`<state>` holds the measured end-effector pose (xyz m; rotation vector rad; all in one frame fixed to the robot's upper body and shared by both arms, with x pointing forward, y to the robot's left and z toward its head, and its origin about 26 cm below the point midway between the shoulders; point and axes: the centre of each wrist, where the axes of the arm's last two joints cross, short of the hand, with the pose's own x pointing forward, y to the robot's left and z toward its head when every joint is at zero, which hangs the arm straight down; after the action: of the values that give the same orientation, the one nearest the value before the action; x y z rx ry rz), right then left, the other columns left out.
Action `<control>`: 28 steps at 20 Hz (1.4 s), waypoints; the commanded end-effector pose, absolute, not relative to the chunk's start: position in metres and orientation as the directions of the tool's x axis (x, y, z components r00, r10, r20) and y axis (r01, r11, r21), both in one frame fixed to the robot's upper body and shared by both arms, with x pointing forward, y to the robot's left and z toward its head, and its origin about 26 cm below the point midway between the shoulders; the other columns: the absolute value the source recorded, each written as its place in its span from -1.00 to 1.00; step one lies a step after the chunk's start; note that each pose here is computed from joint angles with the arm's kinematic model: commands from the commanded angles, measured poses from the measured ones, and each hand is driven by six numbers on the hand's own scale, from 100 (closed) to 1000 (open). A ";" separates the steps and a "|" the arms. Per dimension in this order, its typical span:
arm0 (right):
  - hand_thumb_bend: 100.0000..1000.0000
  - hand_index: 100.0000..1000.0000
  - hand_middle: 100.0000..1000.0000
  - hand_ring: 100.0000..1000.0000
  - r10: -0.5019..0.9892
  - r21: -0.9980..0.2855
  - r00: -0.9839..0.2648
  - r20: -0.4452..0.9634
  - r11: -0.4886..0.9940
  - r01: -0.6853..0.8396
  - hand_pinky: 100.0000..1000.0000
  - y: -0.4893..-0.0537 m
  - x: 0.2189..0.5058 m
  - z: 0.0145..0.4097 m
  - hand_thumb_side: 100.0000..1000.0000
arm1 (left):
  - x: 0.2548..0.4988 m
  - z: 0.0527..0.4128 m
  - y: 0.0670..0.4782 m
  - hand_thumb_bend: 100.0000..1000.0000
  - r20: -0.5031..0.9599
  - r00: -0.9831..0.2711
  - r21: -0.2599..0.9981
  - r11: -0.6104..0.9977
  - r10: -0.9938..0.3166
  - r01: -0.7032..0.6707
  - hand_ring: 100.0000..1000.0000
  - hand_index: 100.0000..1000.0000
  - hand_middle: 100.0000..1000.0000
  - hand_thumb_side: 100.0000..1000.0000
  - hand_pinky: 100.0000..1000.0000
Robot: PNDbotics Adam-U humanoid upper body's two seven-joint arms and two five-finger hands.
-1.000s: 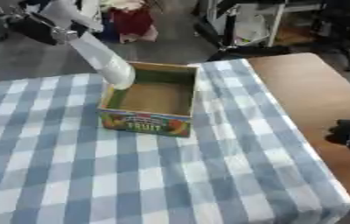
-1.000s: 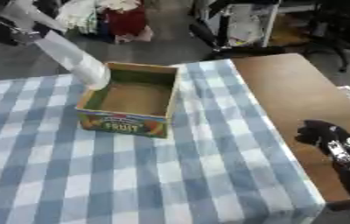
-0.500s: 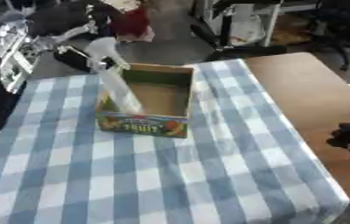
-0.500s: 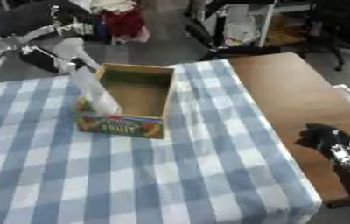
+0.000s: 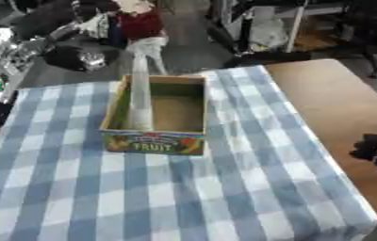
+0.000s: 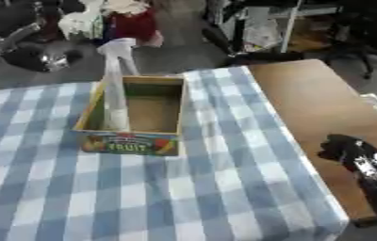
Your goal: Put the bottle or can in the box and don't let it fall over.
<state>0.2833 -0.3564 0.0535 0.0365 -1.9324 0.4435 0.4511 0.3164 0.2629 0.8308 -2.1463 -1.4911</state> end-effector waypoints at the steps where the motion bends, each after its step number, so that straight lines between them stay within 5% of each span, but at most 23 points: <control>1: -1.00 0.56 0.29 0.34 0.196 -0.308 -0.429 0.882 0.928 -0.209 0.57 -0.361 0.284 0.065 0.51 | 0.417 0.302 0.337 -0.91 0.053 -0.793 0.878 0.407 -0.607 -0.252 0.70 0.93 0.65 0.77 0.74; 5: -1.00 0.57 0.29 0.34 0.198 -0.307 -0.432 0.880 0.930 -0.200 0.57 -0.362 0.284 0.065 0.51 | 0.363 0.293 0.347 -1.00 0.232 -0.851 0.795 0.597 -0.471 -0.113 0.62 0.91 0.58 0.74 0.65; 10: -1.00 0.57 0.29 0.34 0.197 -0.302 -0.430 0.881 0.934 -0.189 0.57 -0.363 0.283 0.064 0.51 | 0.326 0.231 0.353 -0.98 0.487 -0.786 0.623 0.782 -0.381 0.007 0.53 0.88 0.48 0.69 0.53; 14: -1.00 0.58 0.29 0.34 0.193 -0.297 -0.431 0.881 0.937 -0.186 0.57 -0.363 0.283 0.064 0.51 | 0.306 0.163 0.352 -0.87 0.691 -0.642 0.459 0.888 -0.332 0.035 0.47 0.86 0.41 0.79 0.46; 15: -1.00 0.58 0.29 0.34 0.193 -0.295 -0.430 0.882 0.938 -0.184 0.57 -0.363 0.283 0.063 0.52 | 0.301 0.148 0.350 -0.89 0.730 -0.606 0.424 0.905 -0.316 0.039 0.46 0.86 0.41 0.68 0.46; 18: -1.00 0.60 0.29 0.35 0.189 -0.292 -0.428 0.884 0.937 -0.190 0.57 -0.362 0.283 0.062 0.52 | 0.291 0.113 0.344 -0.82 0.815 -0.510 0.341 0.940 -0.276 0.036 0.44 0.85 0.39 0.86 0.44; 28: -1.00 0.67 0.30 0.34 0.169 -0.279 -0.410 0.896 0.934 -0.225 0.57 -0.358 0.282 0.055 0.53 | 0.282 0.069 0.324 -0.76 0.906 -0.370 0.235 0.971 -0.205 0.037 0.44 0.86 0.39 0.96 0.43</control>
<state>0.2806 -0.3560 0.0489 0.0435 -1.9323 0.4143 0.2815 0.3213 0.0650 0.1011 -1.9296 -0.2471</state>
